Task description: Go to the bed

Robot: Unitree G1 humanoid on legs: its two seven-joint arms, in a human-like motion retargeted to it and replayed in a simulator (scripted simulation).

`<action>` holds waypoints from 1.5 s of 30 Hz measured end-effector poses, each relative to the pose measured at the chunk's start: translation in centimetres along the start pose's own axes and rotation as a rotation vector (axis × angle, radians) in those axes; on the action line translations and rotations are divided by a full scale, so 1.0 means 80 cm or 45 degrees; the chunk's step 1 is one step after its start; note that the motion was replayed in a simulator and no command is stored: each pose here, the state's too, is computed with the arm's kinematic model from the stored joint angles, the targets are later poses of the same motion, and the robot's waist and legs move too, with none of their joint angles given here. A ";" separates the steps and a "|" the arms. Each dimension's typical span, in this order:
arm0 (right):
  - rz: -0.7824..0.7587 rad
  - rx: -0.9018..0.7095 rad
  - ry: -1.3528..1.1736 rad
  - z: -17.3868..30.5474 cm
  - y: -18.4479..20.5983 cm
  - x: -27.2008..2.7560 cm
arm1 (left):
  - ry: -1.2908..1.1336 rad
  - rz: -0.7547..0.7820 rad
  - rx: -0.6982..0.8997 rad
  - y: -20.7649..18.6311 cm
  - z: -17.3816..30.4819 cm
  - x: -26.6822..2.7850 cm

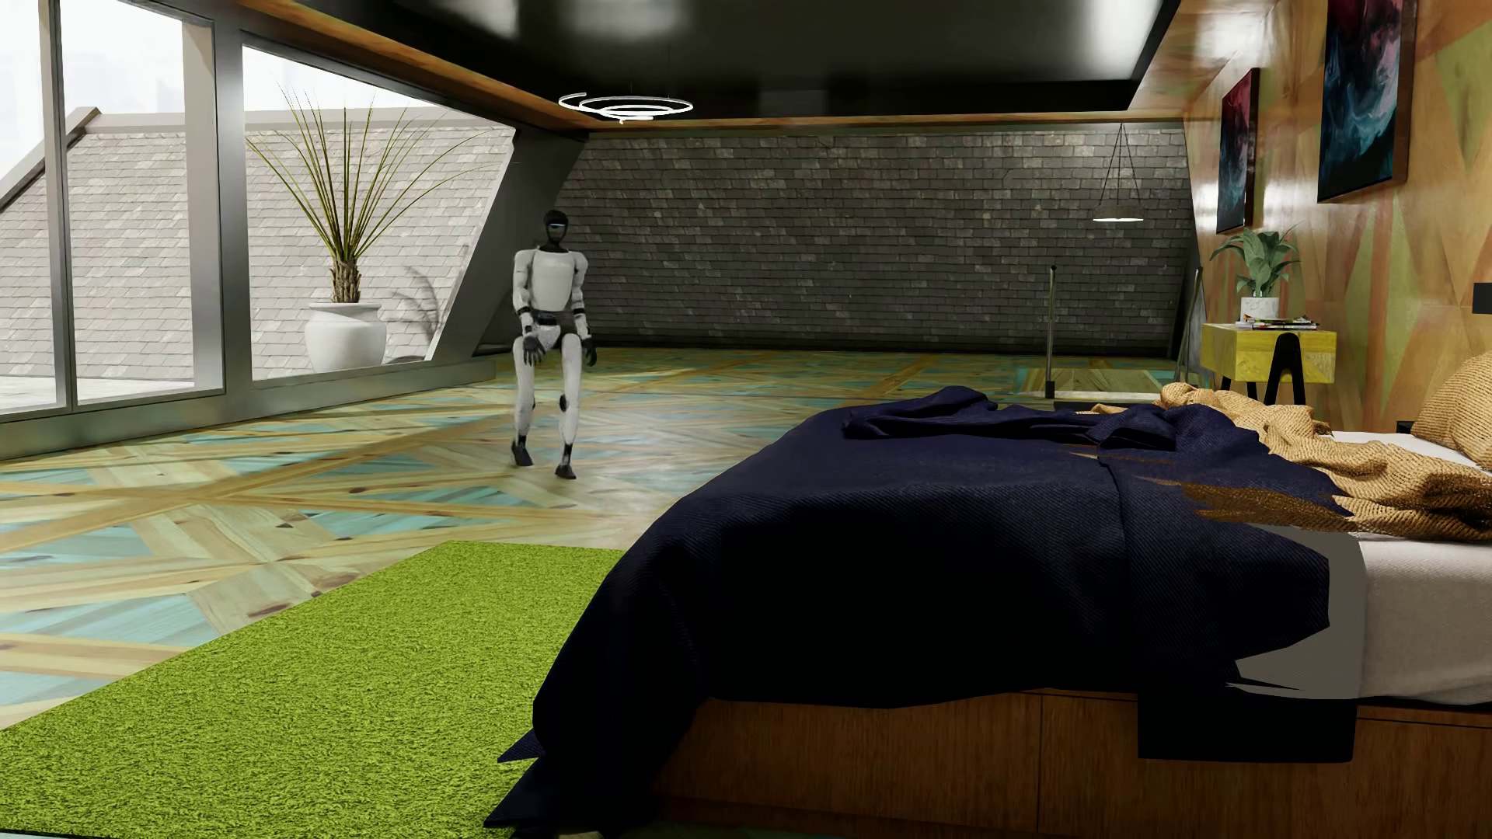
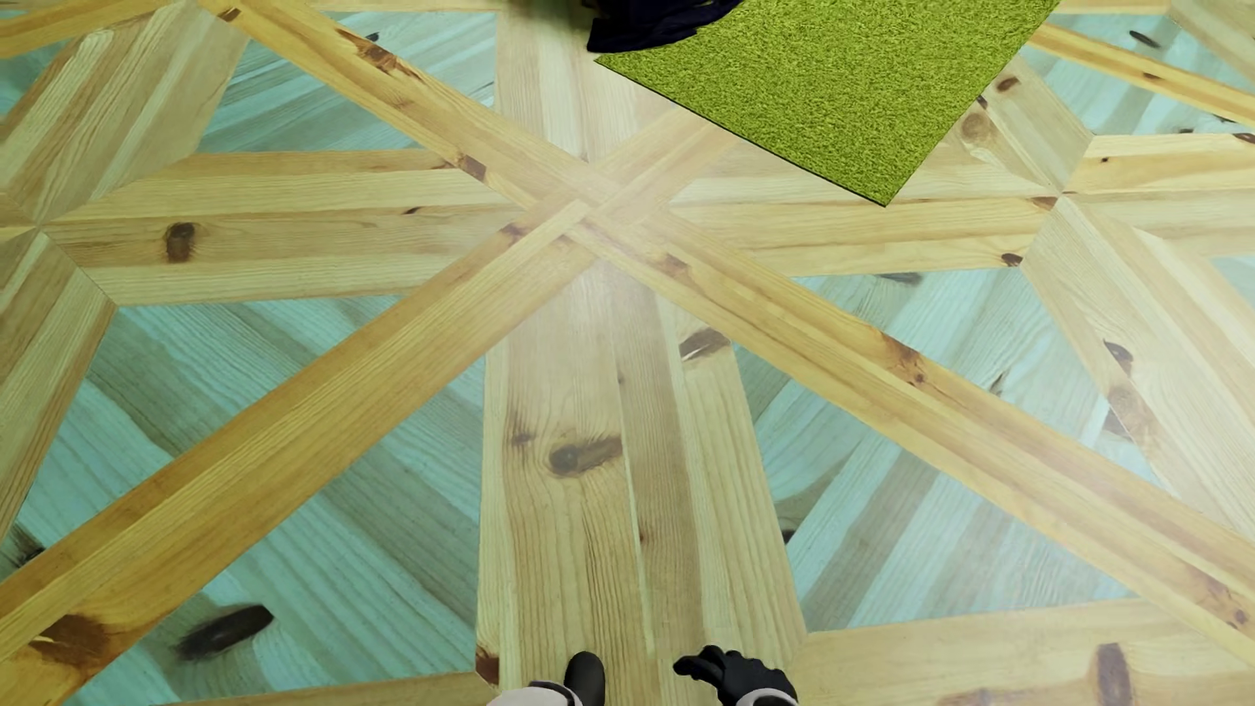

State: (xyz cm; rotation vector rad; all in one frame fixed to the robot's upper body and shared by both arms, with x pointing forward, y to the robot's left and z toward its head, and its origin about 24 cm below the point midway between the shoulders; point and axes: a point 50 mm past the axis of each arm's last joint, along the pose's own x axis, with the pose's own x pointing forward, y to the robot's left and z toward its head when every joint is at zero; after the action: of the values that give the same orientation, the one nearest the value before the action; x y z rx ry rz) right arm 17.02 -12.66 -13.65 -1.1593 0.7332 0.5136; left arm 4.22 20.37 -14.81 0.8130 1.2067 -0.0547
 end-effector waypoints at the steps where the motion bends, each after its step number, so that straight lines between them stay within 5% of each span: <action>1: 0.114 -0.030 0.078 -0.017 0.020 -0.005 | -0.016 0.036 -0.059 0.008 0.015 0.005; 5: 0.316 -0.403 -0.099 -0.050 0.038 -0.025 | -0.274 0.133 -0.120 0.022 0.074 0.009; 11: 0.011 0.215 0.231 -0.105 0.048 -0.065 | -0.493 0.206 0.054 0.052 0.144 0.017; 19: 0.206 0.226 0.299 -0.102 0.091 -0.075 | -0.708 0.247 0.274 0.076 0.190 0.012; 24: 0.308 0.260 0.410 -0.099 0.112 -0.074 | -0.528 0.101 0.363 0.044 0.146 0.021; 28: 0.218 0.245 0.307 -0.066 0.082 -0.043 | -0.646 -0.106 0.825 0.033 0.124 0.016; 34: -0.136 0.151 0.053 -0.002 -0.031 0.008 | -0.379 0.190 0.224 0.058 0.069 0.014; 40: -0.481 0.105 -0.340 0.059 -0.127 0.005 | -0.187 0.006 0.310 0.031 0.037 0.022; 45: -0.443 0.098 -0.307 0.044 -0.086 -0.003 | -0.147 -0.067 0.250 0.006 0.038 0.018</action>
State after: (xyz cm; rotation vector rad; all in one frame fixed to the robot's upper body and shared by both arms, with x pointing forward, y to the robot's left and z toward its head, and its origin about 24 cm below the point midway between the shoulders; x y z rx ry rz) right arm 22.59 -11.60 -8.39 -1.1010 0.3301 0.3210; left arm 7.42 19.52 -15.39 0.9365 1.1244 -0.2633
